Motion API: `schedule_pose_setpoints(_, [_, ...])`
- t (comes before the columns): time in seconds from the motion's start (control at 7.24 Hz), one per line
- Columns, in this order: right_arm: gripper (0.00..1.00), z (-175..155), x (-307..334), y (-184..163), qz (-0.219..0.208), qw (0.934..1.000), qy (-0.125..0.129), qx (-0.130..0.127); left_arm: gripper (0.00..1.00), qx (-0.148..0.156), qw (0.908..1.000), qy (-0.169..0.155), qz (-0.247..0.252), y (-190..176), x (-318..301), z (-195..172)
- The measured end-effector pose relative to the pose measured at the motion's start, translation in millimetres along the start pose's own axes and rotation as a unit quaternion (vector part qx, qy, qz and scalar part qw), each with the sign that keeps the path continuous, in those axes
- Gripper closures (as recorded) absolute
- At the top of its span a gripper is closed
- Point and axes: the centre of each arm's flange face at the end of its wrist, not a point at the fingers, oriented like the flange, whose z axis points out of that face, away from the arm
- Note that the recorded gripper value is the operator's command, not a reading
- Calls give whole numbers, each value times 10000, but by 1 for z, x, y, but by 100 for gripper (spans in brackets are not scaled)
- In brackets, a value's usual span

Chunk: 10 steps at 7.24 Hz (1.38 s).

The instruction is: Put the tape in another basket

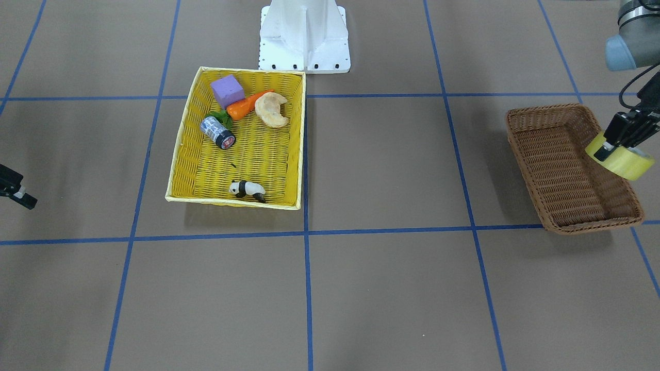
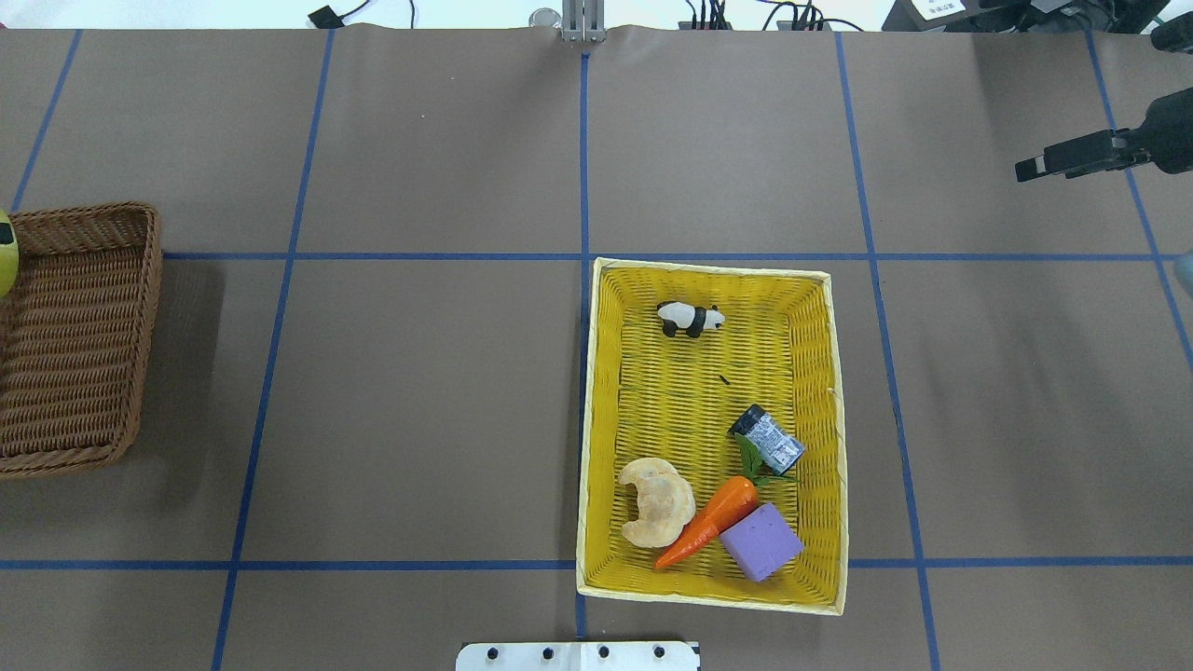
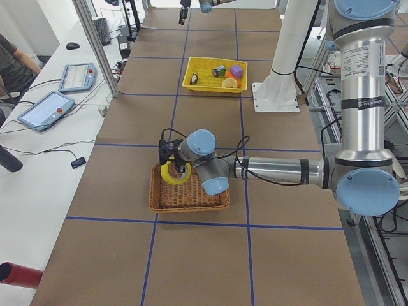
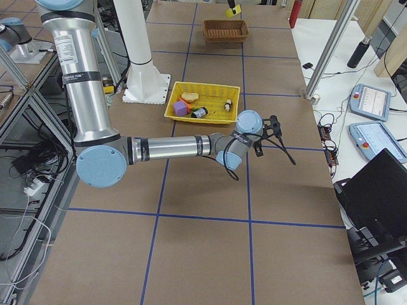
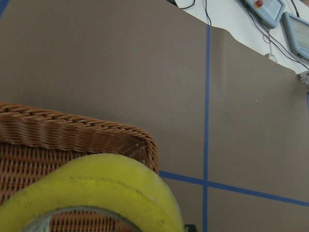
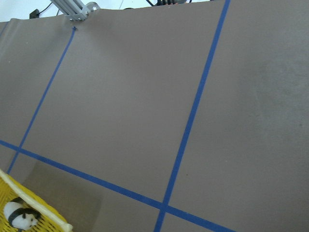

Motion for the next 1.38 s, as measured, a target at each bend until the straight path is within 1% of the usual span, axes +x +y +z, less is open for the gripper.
schedule_pose_setpoints(0.14, [0,-2,19,0,-188,9993,293,-145,100,-89,9997,-243,32,-2,-1,4])
schedule_pose_setpoints(0.28, [0,-8,40,1,-469,9967,566,-350,100,-266,9982,-532,-43,-3,5,8])
schedule_pose_setpoints(0.41, [0,-12,62,6,-779,9915,855,-590,100,-491,9951,-847,-94,-4,13,11])
schedule_pose_setpoints(0.55, [0,-14,83,13,-1050,9843,1127,-863,100,-709,9911,-1123,-67,-3,17,13])
schedule_pose_setpoints(0.69, [0,-17,97,18,-1204,9777,1278,-1155,100,-969,9862,-1344,-50,1,21,23])
schedule_pose_setpoints(0.83, [0,-20,106,21,-1297,9722,1339,-1417,100,-1274,9799,-1534,-57,7,32,42])
schedule_pose_setpoints(0.97, [0,-21,108,22,-1351,9684,1353,-1601,100,-1511,9737,-1703,-103,8,46,60])
schedule_pose_setpoints(1.24, [0,-18,105,25,-1324,9652,1349,-1806,100,-1782,9635,-1995,-109,14,48,90])
schedule_pose_setpoints(1.38, [0,-17,104,26,-1310,9648,1348,-1841,100,-1845,9593,-2136,-89,19,40,103])
